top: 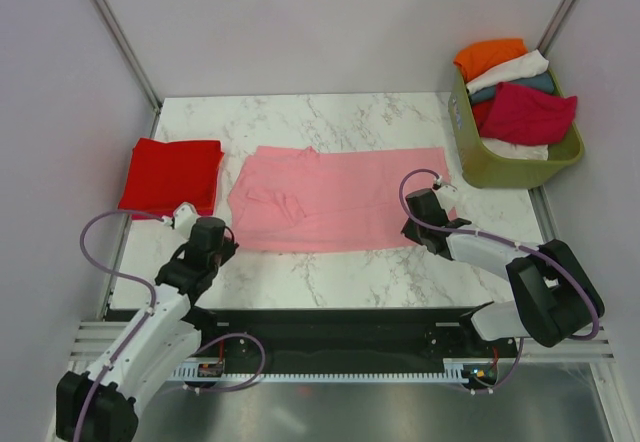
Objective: Fold and stack the t-shirts
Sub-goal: Fold the tshirt
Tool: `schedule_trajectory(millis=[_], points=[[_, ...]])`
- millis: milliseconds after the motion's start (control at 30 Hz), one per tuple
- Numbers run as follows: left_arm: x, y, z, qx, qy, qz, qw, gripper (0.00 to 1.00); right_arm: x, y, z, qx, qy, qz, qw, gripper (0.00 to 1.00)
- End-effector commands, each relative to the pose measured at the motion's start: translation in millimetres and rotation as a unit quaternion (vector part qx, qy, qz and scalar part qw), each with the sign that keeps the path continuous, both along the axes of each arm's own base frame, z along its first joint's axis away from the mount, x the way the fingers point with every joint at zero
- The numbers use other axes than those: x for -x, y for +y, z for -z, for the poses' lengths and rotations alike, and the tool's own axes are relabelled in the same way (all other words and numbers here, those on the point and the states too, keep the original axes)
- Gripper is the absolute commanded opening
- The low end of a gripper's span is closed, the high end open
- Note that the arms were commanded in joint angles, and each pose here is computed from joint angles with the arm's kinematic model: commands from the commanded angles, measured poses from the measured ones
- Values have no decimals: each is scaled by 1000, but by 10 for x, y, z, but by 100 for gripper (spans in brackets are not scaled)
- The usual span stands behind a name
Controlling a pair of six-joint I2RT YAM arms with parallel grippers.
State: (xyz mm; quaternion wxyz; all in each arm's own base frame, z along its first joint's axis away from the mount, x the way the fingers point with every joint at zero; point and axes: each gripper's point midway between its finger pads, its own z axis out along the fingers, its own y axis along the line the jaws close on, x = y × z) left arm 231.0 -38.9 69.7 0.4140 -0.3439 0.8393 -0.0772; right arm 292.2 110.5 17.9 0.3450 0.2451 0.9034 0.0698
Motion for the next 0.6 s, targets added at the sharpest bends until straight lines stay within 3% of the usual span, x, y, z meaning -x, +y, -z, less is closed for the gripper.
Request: schedule_trajectory(millis=[0, 167, 233, 300, 400, 567], points=[[57, 133, -7, 0, -13, -41, 999, 2, 135, -53, 88, 11, 27, -4, 1000, 0], [91, 96, 11, 17, -15, -39, 999, 2, 140, -41, 78, 8, 28, -7, 1000, 0], [90, 74, -5, 21, -15, -34, 999, 12, 132, -24, 39, 10, 23, -19, 999, 0], [80, 49, -41, 26, -17, -29, 999, 42, 86, 25, -77, 10, 7, -33, 999, 1], [50, 47, -152, 22, -24, -25, 999, 63, -10, 142, -304, 16, -20, -66, 998, 14], [-49, 65, -452, -6, -40, -9, 999, 66, -178, 489, -682, 29, -60, -144, 987, 36]])
